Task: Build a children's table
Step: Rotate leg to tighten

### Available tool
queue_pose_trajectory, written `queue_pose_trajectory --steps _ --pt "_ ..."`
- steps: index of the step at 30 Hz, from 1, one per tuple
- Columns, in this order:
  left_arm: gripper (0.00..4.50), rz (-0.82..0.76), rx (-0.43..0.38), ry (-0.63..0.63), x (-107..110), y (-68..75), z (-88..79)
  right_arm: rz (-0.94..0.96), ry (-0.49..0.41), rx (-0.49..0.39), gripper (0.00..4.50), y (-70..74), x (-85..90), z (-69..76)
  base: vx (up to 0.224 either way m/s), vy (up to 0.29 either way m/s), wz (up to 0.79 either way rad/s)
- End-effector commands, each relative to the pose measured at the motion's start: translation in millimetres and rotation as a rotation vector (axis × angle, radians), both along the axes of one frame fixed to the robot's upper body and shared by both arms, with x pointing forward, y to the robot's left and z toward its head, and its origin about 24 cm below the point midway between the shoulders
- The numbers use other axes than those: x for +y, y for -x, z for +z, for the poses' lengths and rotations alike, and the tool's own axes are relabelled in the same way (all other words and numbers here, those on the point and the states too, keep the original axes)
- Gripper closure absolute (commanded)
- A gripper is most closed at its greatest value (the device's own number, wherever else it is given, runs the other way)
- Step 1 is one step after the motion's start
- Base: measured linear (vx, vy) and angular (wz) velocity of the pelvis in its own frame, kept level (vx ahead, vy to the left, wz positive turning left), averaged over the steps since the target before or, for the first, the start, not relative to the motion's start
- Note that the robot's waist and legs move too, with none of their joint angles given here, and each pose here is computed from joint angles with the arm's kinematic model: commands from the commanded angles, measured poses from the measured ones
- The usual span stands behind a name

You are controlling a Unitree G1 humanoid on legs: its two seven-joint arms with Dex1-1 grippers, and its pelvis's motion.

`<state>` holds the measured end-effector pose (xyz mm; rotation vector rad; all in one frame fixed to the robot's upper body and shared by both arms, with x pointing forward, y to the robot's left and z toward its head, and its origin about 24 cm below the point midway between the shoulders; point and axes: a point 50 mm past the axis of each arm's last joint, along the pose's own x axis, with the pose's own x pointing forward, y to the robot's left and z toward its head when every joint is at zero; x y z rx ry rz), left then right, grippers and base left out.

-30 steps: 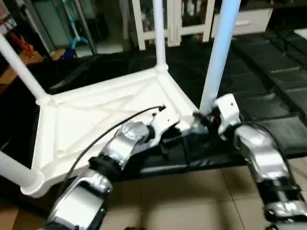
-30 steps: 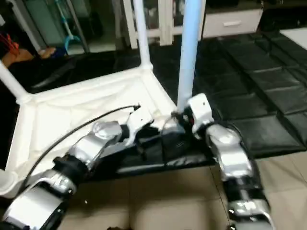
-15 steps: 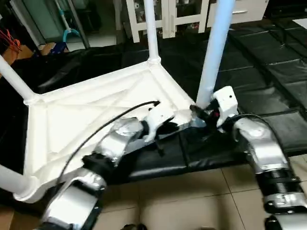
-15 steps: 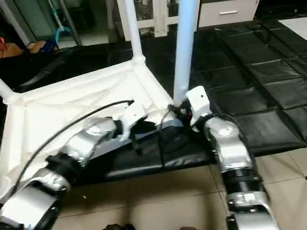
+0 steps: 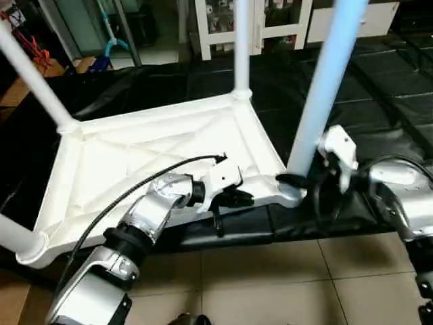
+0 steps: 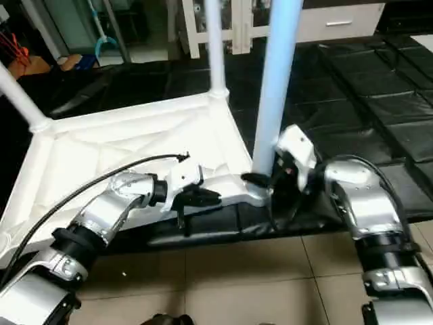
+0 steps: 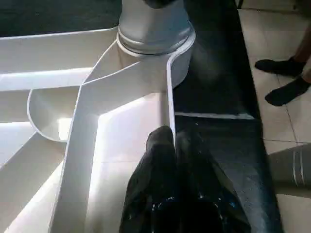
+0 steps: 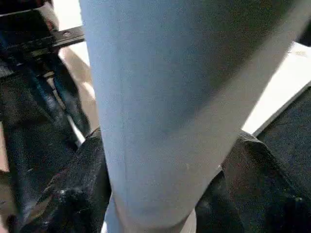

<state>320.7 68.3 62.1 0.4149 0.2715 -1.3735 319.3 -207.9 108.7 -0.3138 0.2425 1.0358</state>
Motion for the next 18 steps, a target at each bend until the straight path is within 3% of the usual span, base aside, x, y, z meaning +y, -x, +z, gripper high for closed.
queue_pose_trajectory --steps 1,4,10,18 --pt "4.5 -0.039 0.046 -0.064 4.0 6.8 -11.9 0.023 0.006 0.007 1.39 0.8 0.9 -0.5 0.0 0.0 0.0" --pt "4.5 -0.044 0.049 -0.067 4.1 7.3 -12.1 0.036 0.0 0.015 1.39 0.8 1.5 -2.3 0.0 0.0 0.0" --pt "4.5 -0.056 0.059 -0.077 5.8 9.3 -13.3 0.065 -0.001 0.037 2.05 0.7 -0.4 -2.1 0.0 0.0 0.0" --pt "4.5 -0.058 0.064 -0.086 6.6 10.1 -14.8 0.069 0.019 0.064 2.55 0.7 -0.1 -7.1 0.0 0.0 0.0"
